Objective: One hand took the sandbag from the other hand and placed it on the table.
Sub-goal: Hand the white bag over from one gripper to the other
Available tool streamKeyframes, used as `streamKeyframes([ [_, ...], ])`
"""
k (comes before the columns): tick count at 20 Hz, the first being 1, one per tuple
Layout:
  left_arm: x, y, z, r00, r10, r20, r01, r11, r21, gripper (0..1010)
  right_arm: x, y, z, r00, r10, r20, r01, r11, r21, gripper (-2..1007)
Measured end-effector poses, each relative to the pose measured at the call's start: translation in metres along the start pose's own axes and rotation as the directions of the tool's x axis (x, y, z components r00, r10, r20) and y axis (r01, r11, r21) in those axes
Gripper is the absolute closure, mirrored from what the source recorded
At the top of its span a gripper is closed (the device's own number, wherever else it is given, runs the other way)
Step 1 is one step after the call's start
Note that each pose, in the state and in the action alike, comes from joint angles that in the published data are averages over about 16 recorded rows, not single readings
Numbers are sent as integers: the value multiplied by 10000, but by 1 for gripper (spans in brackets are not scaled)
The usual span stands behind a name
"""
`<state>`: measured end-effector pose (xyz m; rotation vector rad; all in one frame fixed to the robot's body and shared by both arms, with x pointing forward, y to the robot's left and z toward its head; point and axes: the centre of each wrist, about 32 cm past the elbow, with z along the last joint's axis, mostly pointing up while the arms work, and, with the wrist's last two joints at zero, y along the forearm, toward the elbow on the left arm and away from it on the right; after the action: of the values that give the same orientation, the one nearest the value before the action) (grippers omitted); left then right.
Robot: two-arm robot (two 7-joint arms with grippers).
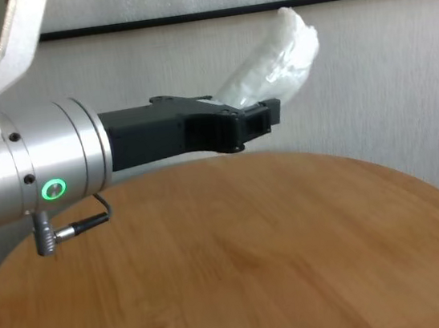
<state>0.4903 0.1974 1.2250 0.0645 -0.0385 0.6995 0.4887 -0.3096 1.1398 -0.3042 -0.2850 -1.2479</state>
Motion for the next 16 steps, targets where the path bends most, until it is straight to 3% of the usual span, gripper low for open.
streamKeyframes([
  [16, -46, 2, 15, 9997, -209, -108, 209, 9998, 22, 650, 0, 0, 0, 10000, 0, 0, 0, 10000, 0, 4],
])
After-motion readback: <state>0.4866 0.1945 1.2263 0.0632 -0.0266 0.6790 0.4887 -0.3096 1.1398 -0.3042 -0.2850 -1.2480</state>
